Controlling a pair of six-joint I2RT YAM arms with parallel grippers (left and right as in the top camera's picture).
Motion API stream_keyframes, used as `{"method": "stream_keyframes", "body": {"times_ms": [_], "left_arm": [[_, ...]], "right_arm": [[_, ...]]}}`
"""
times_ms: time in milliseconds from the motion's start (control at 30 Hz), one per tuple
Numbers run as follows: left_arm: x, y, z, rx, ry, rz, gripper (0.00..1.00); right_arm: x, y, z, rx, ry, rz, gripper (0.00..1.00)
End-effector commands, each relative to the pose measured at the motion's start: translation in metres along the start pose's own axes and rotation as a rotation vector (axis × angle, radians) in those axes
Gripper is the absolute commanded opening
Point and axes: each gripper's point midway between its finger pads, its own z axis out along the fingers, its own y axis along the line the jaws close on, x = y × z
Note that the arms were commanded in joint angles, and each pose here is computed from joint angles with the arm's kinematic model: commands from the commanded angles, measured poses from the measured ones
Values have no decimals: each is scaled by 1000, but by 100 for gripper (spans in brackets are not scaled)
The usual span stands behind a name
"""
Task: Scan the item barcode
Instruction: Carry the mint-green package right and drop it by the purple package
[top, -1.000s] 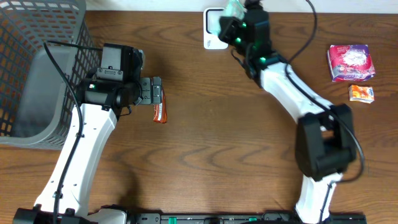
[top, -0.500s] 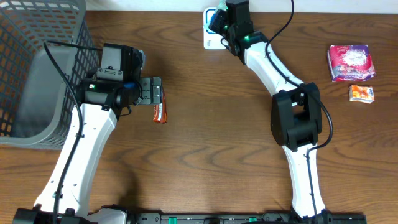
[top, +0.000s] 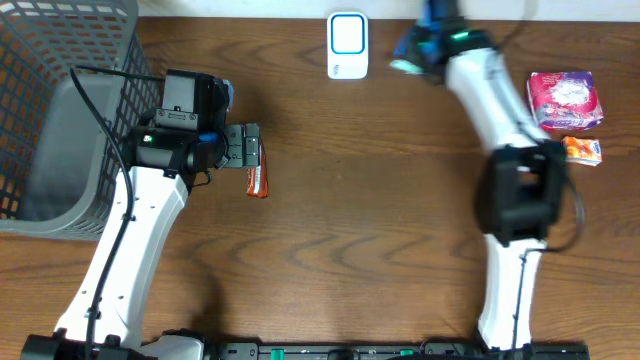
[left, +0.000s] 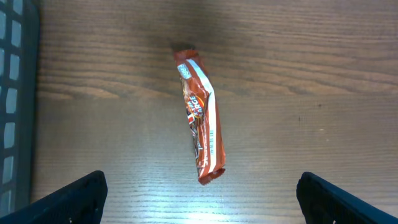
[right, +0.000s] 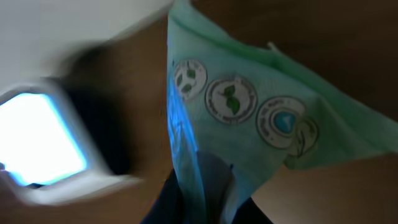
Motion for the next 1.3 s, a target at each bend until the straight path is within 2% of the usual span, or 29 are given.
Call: {"method": "stream_keyframes", "body": {"times_ms": [0,100,233,367,567,700,733,833,933,967,1067,1267], "left_arm": [[0,2,1,-10,1,-5,98],[0,2,1,-10,1,-5,98],[-1,2,1,-9,0,-5,98],[0,2,1,-10,1,-5,98],[0,2,1,-10,1,-5,98],[0,2,1,-10,1,-5,98],[0,2,1,-10,1,-5,98],[0,2,1,-10,1,-5,98],[0,2,1,-10,1,-5,98],[0,2,1,-10,1,-5,98],[0,2,1,-10,1,-5,98],[0,2,1,-10,1,-5,98]], "right_arm": [[-55,-80,-62,211,-112,-26,1],[-47,-167,-79,439,-21,41,1],[-38,-245,-92,562,58,185,1],[-33,-291,-95,524,92,360,1],[-29,-327,-81,459,90,464,1],[-25,-336,-62,434,65,486,5],[-25,-335,-57,418,60,487,9],[-22,-329,-43,369,55,486,31],[-19,-319,-37,315,71,487,32],[-19,-314,-36,290,78,485,38],[-21,-299,-43,217,94,460,48],[-35,-278,-98,181,47,443,50]]}}
